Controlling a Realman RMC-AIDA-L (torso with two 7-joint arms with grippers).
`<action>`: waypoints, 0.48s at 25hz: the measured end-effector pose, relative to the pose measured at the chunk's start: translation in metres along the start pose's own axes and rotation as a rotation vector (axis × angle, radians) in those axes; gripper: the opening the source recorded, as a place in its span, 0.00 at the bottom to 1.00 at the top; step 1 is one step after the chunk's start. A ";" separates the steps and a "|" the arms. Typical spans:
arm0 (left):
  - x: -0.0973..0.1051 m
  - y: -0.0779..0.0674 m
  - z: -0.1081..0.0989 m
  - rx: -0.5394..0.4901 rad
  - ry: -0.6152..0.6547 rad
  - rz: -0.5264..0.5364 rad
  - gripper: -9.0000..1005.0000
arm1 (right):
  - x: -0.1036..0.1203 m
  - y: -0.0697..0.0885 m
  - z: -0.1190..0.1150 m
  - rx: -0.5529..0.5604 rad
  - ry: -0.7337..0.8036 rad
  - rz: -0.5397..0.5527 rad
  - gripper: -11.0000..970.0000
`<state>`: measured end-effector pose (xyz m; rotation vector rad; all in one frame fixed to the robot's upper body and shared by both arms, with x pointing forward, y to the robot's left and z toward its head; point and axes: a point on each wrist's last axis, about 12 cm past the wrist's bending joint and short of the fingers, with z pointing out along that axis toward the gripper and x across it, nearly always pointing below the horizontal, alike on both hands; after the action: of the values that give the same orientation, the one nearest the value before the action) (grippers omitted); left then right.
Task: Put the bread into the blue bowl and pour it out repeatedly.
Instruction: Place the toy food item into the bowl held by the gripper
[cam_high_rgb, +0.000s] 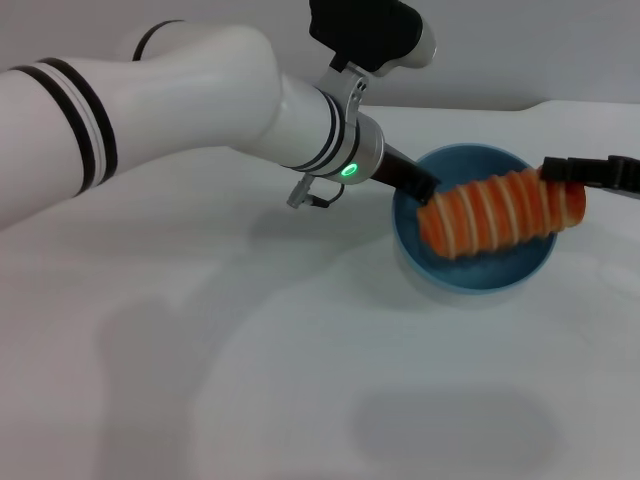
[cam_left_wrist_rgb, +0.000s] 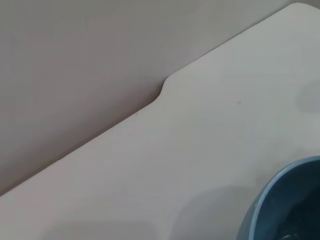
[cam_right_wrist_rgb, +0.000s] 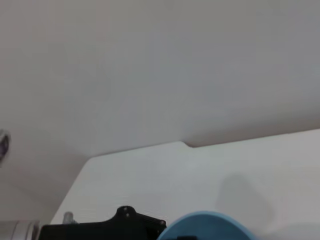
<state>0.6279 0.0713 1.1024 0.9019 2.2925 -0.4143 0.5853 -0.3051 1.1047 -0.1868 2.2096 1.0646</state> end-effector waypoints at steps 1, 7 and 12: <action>0.000 0.001 0.000 -0.001 0.000 -0.002 0.01 | -0.001 0.000 -0.001 -0.003 -0.005 0.000 0.21; 0.001 0.001 0.000 -0.004 -0.003 -0.005 0.01 | 0.000 0.001 0.000 -0.005 -0.005 -0.021 0.36; 0.001 0.002 0.000 -0.006 -0.004 -0.005 0.01 | -0.001 0.002 -0.002 -0.011 -0.017 -0.029 0.44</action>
<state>0.6286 0.0729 1.1015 0.8925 2.2914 -0.4110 0.5840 -0.3056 1.1070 -0.2131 2.1803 1.0591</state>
